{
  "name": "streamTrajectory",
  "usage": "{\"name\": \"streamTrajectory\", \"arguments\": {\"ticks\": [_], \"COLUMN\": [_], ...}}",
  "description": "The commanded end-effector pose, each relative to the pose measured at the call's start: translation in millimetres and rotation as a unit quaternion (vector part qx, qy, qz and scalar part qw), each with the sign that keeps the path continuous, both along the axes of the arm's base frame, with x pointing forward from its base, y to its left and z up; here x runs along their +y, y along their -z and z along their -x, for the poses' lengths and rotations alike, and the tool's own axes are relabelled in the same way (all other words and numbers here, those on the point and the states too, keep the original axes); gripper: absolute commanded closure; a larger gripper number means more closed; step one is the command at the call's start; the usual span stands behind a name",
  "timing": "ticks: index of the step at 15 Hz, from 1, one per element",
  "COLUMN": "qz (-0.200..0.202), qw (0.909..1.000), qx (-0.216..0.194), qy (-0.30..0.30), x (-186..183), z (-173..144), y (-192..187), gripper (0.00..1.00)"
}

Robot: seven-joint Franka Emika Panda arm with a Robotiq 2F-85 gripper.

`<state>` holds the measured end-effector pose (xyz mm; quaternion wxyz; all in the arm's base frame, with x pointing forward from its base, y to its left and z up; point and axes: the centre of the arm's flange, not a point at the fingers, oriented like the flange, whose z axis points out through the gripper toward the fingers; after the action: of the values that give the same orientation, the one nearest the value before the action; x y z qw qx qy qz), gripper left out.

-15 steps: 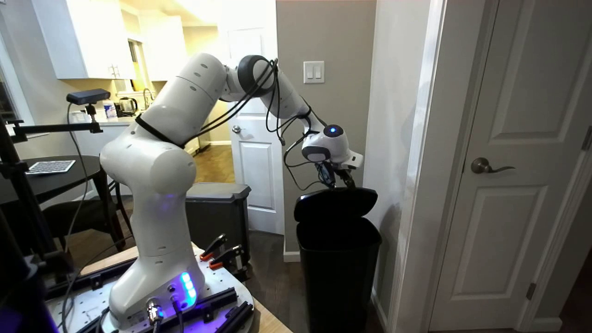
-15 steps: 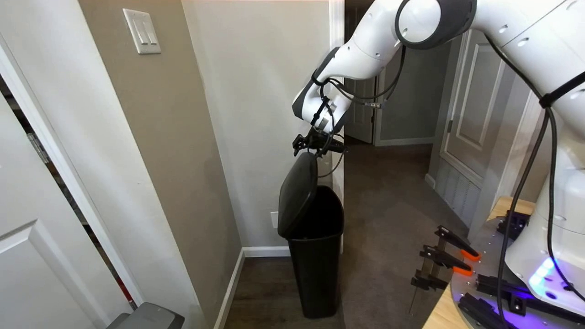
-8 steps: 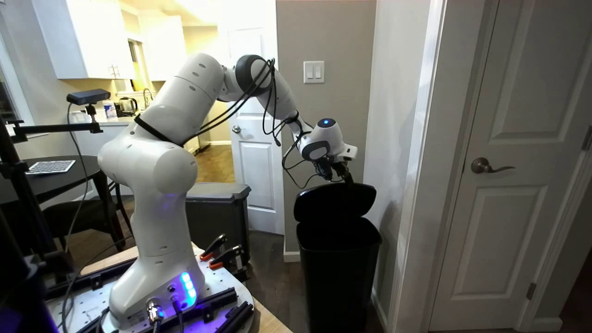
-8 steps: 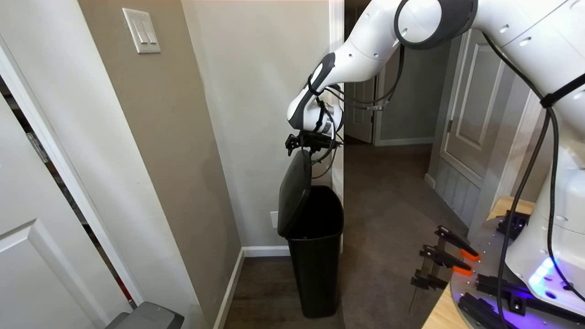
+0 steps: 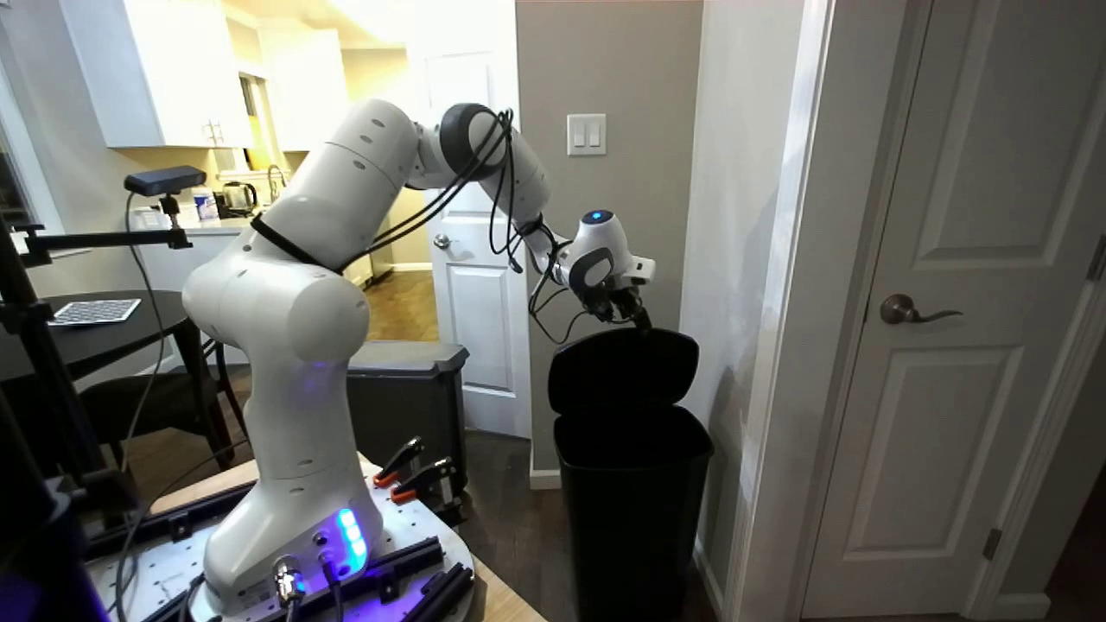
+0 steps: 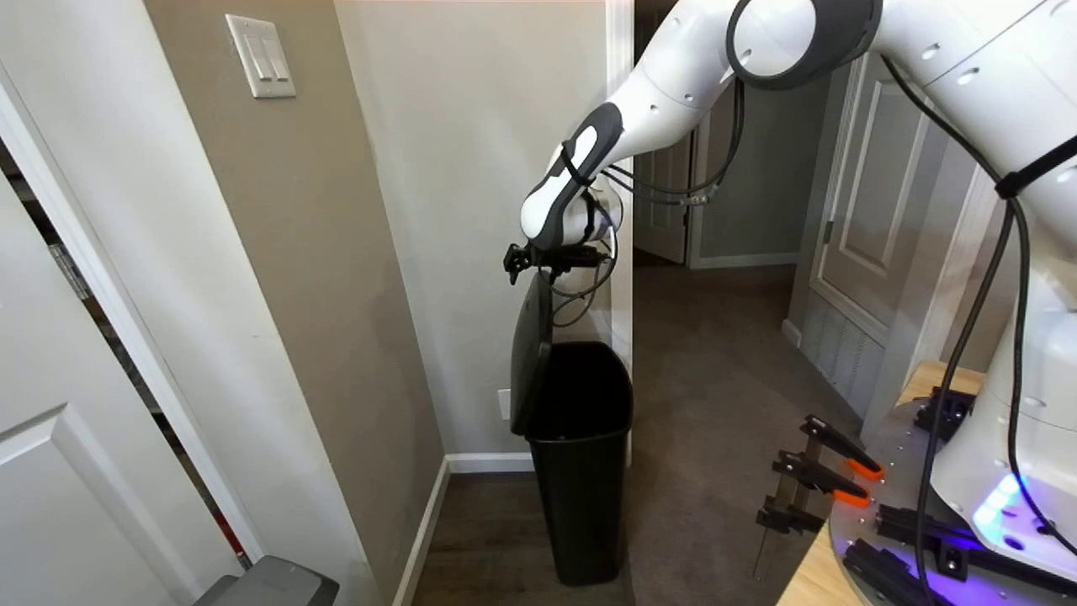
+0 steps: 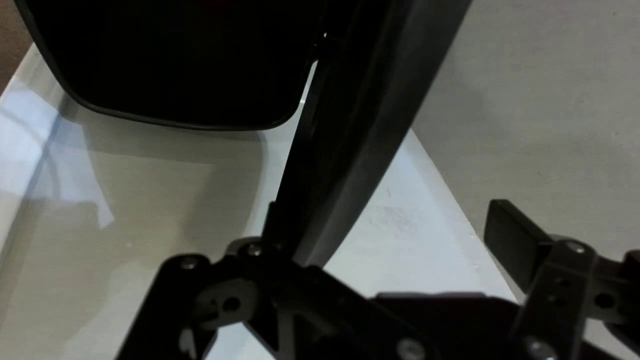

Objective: Open the black bin.

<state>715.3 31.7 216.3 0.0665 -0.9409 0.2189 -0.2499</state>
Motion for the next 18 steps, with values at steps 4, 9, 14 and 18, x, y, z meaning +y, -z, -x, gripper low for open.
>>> {"name": "streamTrajectory", "arguments": {"ticks": [4,9,14,18], "qz": [-0.004,-0.037,-0.063,-0.073], "qw": [1.0,0.9986,0.9958,0.9947], "qx": [0.005,0.033,0.054,0.054], "qy": [-0.005,-0.019,-0.037,-0.048], "x": [27.9,49.1,75.8,89.7], "z": [-22.4,-50.4,-69.2,-76.3], "y": [-18.4,-8.2,13.8,25.4], "gripper": [0.0,0.0,0.0,0.0]}}
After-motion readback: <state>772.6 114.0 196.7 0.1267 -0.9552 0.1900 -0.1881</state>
